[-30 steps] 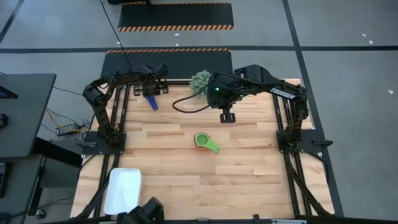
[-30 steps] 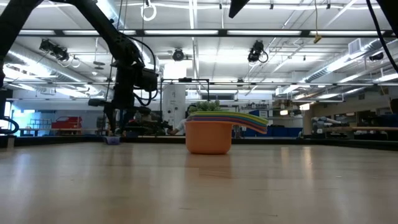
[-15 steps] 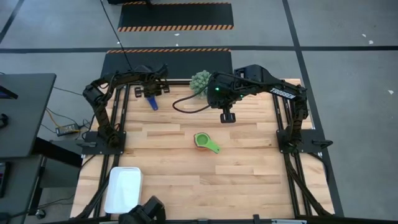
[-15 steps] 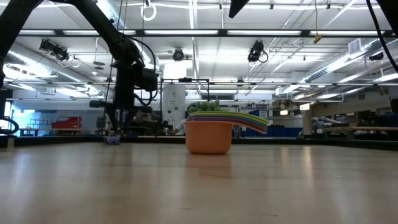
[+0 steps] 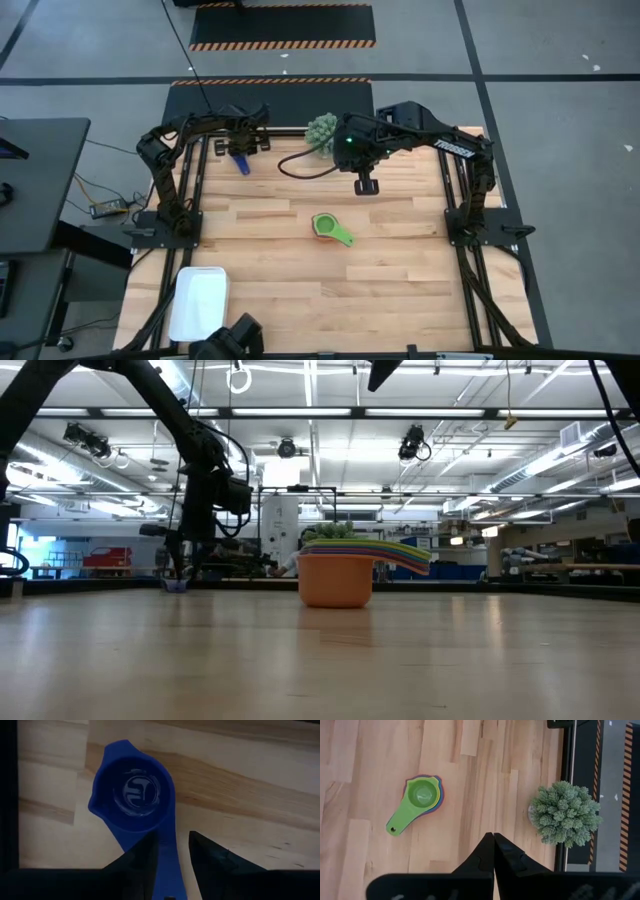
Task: Nest measuring cups in basket
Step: Stack the purple measuring cup on top of the green measuring cup
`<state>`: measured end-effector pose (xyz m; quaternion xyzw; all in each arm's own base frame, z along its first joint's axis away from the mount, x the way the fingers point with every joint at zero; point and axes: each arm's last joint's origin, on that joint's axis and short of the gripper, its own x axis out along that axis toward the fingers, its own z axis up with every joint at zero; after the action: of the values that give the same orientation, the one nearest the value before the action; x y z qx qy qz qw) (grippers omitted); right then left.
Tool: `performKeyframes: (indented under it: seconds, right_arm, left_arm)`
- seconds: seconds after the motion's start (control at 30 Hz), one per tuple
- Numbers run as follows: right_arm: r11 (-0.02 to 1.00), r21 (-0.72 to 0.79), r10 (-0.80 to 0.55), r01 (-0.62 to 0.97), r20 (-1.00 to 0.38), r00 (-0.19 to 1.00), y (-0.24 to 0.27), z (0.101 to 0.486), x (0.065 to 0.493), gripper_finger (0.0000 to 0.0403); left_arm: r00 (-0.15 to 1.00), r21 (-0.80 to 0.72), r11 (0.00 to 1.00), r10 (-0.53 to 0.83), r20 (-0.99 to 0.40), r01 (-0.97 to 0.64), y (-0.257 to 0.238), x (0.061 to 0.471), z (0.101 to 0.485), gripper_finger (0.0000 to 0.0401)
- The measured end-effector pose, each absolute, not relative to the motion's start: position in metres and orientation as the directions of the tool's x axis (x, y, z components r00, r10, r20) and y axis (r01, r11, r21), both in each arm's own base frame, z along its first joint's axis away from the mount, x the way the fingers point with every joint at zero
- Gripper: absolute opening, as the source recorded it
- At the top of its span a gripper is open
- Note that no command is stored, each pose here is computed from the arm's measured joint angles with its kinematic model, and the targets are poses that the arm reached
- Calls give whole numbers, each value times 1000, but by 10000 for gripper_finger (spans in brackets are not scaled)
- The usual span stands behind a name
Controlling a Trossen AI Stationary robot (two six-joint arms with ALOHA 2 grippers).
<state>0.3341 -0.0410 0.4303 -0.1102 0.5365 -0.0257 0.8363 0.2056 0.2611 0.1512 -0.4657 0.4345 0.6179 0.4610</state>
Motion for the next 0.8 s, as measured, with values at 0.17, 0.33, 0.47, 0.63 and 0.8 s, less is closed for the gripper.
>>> performKeyframes:
  seconds: [0.17,0.33,0.47,0.63,0.8]
  right_arm:
    - [975,-214,-168,-64,-891,422,-46,430,334,3]
    - [976,-214,-174,-49,-889,424,-51,430,333,3]
    - [976,-214,-178,-38,-889,422,-55,430,333,3]
    - [977,-214,-184,-24,-889,419,-60,430,332,3]
    - [977,-213,-186,-19,-889,418,-61,430,332,3]
  left_arm:
    - [-135,102,-194,169,-976,-976,261,206,152,119]
    - [-132,98,-198,167,-977,-975,262,205,153,119]
    - [-115,77,-200,183,-976,-977,264,206,153,119]
    - [-108,74,-161,211,-972,-984,269,209,161,119]
    - [-134,96,-165,243,-961,-982,272,209,164,119]
